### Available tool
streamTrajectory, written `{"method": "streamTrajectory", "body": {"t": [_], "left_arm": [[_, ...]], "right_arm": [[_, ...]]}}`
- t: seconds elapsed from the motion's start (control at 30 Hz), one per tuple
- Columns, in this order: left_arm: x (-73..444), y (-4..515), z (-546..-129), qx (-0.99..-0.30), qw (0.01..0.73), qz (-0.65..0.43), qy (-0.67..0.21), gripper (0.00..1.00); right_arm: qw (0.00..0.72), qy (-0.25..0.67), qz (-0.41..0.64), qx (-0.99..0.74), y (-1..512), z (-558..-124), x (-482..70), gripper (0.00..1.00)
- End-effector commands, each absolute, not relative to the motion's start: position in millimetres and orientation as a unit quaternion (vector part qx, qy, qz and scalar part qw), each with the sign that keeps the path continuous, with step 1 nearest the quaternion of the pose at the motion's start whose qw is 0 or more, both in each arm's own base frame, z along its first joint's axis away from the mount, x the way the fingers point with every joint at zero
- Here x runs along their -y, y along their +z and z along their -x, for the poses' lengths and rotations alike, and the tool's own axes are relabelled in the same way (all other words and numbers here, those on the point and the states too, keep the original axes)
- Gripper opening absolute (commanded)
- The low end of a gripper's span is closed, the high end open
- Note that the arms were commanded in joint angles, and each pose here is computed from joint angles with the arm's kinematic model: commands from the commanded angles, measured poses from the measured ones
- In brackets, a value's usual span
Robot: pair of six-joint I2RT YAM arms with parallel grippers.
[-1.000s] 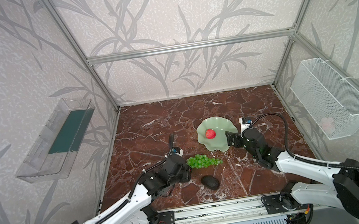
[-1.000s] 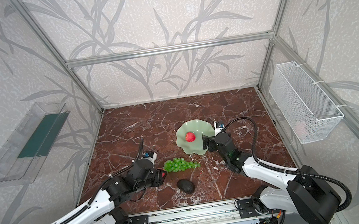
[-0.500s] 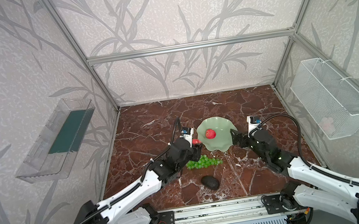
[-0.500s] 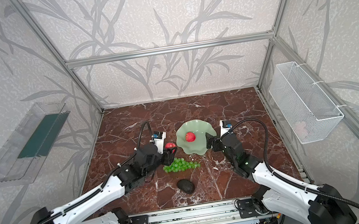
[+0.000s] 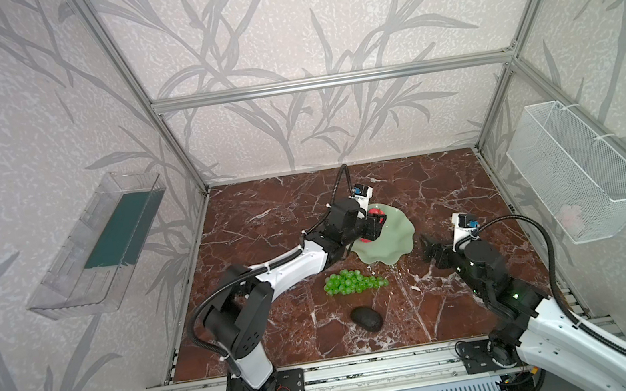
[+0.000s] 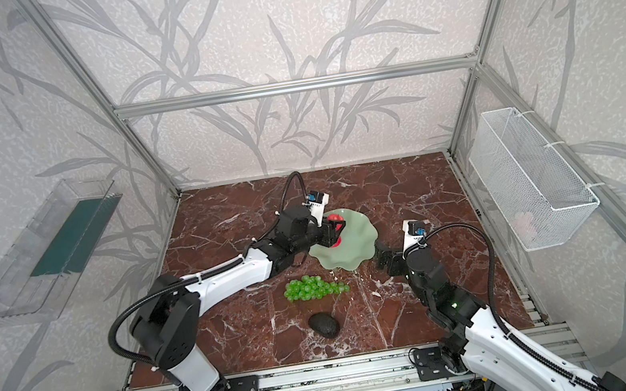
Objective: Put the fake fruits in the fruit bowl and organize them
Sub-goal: 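Lift the red apple with the left gripper and lower it into the bowl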
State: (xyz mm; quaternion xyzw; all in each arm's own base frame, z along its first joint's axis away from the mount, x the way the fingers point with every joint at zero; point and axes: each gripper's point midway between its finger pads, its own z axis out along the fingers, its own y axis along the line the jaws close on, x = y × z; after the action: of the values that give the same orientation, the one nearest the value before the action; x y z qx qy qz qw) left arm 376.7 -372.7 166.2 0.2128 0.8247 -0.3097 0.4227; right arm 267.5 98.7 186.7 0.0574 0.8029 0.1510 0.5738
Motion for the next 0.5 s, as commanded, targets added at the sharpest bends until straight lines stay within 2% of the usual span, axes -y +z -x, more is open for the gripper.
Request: {"method": "streamTrajectory", "body": {"t": [0.0,0.47], "left_arm": [[395,158,-383,-0.818,0.407,-0.231,-0.335,0.51],[417,94,-411,-0.849,0.369,-0.228,-0.302,0.56]], "right_arm": [[0.574,0.134,-0.063,-0.805,187,-265,-89,0.99],[0.596,0.109,-0.061,-0.793,206,-256,-71,0.99]]}}
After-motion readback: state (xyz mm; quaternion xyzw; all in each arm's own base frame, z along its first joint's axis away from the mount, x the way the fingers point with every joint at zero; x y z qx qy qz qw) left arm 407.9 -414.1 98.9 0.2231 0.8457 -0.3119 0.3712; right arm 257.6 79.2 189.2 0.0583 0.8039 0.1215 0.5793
